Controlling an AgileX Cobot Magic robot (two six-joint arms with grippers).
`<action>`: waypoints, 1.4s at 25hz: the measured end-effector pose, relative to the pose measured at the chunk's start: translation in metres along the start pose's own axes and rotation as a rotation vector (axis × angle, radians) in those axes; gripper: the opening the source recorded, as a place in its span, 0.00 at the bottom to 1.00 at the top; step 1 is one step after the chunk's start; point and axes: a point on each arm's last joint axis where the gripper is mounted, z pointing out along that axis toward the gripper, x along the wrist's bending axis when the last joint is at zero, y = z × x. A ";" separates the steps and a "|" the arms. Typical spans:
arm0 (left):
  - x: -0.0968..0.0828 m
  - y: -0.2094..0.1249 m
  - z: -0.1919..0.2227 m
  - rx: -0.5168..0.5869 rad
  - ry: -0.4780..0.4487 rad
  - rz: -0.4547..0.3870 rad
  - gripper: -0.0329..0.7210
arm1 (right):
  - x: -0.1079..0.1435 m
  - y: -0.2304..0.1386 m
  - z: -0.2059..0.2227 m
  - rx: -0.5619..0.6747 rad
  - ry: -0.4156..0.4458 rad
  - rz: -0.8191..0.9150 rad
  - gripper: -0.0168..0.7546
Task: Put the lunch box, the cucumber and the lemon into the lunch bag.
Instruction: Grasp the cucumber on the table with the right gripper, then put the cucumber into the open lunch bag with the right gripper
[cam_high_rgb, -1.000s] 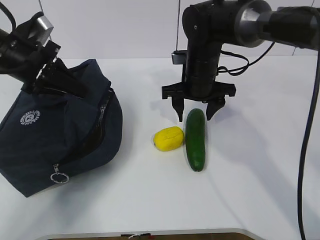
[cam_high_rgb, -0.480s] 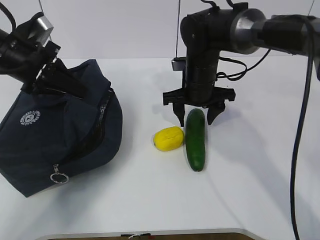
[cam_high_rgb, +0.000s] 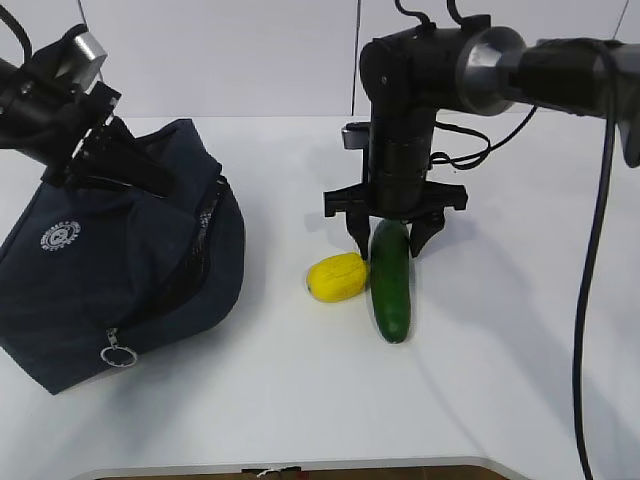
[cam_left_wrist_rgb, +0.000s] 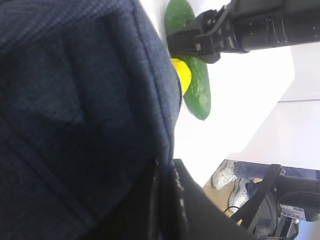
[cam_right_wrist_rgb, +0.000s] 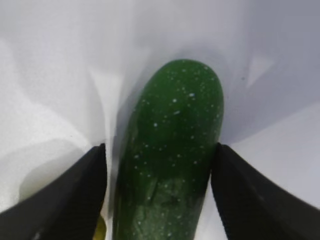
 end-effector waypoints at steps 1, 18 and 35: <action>0.000 0.000 0.000 0.000 0.000 0.000 0.03 | 0.000 0.000 0.000 0.000 0.000 0.000 0.67; 0.002 -0.001 0.000 0.013 0.017 0.008 0.02 | 0.008 0.005 -0.017 -0.030 0.092 -0.059 0.47; -0.006 0.005 0.000 -0.054 -0.069 -0.033 0.02 | 0.035 0.006 -0.085 -0.109 0.474 -0.216 0.47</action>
